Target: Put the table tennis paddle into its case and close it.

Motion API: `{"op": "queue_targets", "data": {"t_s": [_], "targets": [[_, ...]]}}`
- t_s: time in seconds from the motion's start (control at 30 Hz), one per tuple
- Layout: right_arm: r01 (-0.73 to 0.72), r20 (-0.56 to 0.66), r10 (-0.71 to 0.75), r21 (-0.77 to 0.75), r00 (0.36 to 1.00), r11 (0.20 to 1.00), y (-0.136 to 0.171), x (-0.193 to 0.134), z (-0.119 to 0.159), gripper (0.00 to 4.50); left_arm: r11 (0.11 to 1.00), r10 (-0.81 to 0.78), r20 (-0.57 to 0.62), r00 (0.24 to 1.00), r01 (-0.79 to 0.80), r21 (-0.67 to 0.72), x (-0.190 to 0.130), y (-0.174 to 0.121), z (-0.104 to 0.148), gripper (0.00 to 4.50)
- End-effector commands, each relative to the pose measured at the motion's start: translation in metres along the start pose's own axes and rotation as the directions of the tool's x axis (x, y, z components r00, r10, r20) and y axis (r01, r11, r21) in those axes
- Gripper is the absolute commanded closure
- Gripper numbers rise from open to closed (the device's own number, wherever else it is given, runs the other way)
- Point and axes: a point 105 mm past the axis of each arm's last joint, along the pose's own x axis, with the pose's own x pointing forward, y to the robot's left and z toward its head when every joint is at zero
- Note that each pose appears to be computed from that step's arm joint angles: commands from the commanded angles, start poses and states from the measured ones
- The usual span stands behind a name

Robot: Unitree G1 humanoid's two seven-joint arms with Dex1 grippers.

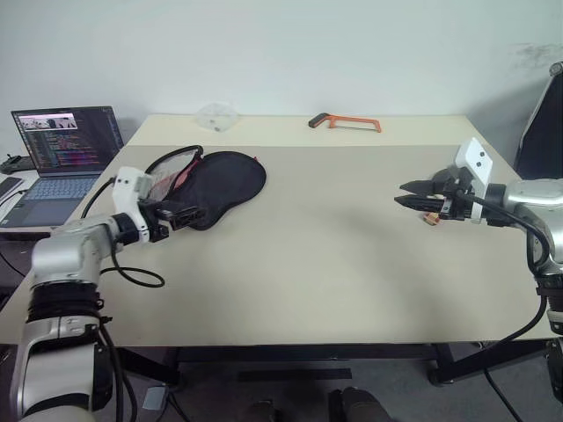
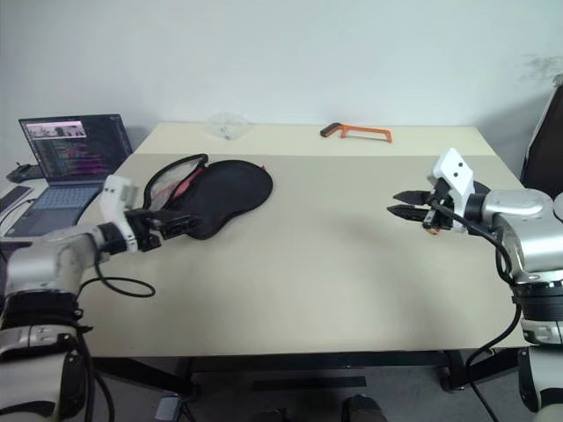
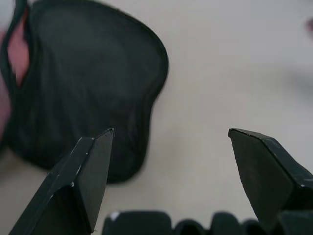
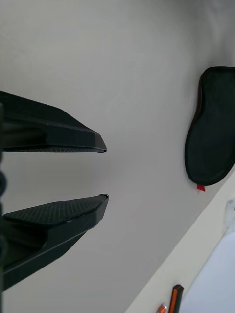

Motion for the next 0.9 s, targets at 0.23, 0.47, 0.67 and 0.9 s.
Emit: {"op": "queue_targets", "data": {"t_s": [0.23, 0.47, 0.67, 0.9], "targets": [[-0.015, 0.055, 0.017, -0.028, 0.998, 0.999, 0.013, -0.001, 0.017, 3.07, 0.913, 0.237, -0.025, 0.971, -0.231, -0.336, 0.019, 0.027, -0.023, 0.40], [0.015, 0.035, -0.014, -0.035, 0.999, 0.999, 0.007, -0.007, 0.016, 3.07, 0.880, 0.267, -0.007, 0.964, -0.247, -0.406, 0.042, 0.025, -0.020, 0.40], [0.022, 0.025, -0.021, -0.037, 0.999, 0.999, 0.005, -0.009, 0.014, 3.07, 0.867, 0.257, 0.062, 0.964, -0.202, -0.457, 0.063, 0.019, -0.003, 0.40], [0.027, 0.031, -0.026, -0.043, 0.999, 0.999, 0.004, -0.008, 0.016, 3.07, 0.851, 0.256, 0.048, 0.965, -0.202, -0.485, 0.085, 0.009, -0.008, 1.06]]}}
